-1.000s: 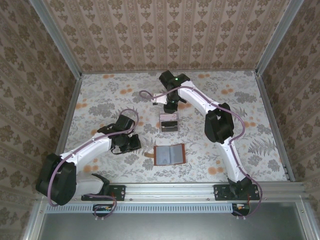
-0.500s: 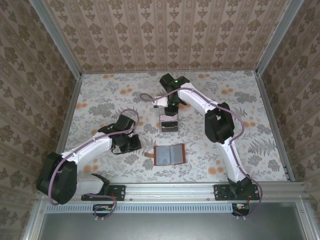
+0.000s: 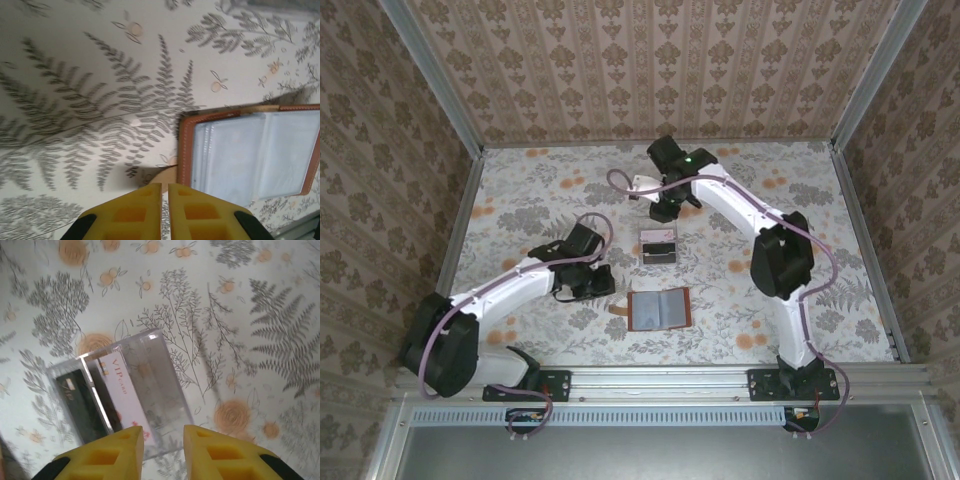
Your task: Take the credit cards out of the card holder
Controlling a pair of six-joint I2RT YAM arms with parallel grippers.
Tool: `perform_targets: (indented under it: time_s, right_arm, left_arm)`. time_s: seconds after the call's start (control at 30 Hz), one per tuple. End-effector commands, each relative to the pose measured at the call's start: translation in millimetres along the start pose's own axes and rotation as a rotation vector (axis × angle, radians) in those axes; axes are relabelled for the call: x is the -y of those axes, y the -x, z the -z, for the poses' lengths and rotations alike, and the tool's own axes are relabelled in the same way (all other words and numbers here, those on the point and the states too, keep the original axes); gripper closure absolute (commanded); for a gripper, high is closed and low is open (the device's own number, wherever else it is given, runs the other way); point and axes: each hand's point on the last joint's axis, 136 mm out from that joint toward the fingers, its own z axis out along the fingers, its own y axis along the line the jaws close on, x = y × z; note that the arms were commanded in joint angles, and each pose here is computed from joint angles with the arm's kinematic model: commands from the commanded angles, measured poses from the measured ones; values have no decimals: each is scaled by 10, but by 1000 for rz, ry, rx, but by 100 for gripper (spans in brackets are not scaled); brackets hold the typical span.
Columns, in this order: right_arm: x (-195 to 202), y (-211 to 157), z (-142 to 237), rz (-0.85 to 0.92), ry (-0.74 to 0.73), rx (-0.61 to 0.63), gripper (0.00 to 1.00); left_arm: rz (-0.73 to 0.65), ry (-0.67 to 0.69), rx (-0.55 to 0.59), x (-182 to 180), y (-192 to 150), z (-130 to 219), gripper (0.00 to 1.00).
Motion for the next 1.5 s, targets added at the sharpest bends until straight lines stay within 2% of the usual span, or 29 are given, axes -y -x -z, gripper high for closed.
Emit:
perform_targets:
  time_s: [0.0, 0.1, 0.27, 0.43, 0.57, 0.7, 0.8, 1.0, 1.47]
  right_arm:
    - [-35, 164, 242, -240, -29, 124, 71]
    - [-166, 113, 332, -436, -14, 168, 71]
    - [-469, -69, 409, -744, 49, 219, 77]
    - [-894, -164, 445, -957, 202, 233, 79]
    - [-1228, -258, 435, -1046, 271, 186, 79]
    - [-1547, -369, 300, -1178, 386, 81, 78]
    - [-1792, -403, 150, -1214, 455, 12, 77]
    - [-2156, -478, -118, -1214, 472, -76, 76]
    - [-2445, -562, -627, -1209, 455, -193, 72]
  left_arm:
    - [-55, -26, -28, 177, -26, -71, 88]
    - [-76, -18, -61, 219, -94, -189, 89]
    - [-95, -1, -116, 218, -234, -373, 90]
    - [-92, 32, -150, 94, -360, -503, 91]
    - [-86, 56, -168, -13, -442, -566, 91]
    - [-78, 58, -176, -66, -504, -597, 92]
    - [-74, 48, -171, -65, -537, -591, 92]
    - [-59, 32, -158, -104, -595, -582, 92]
    - [-47, 18, -162, -187, -696, -612, 92]
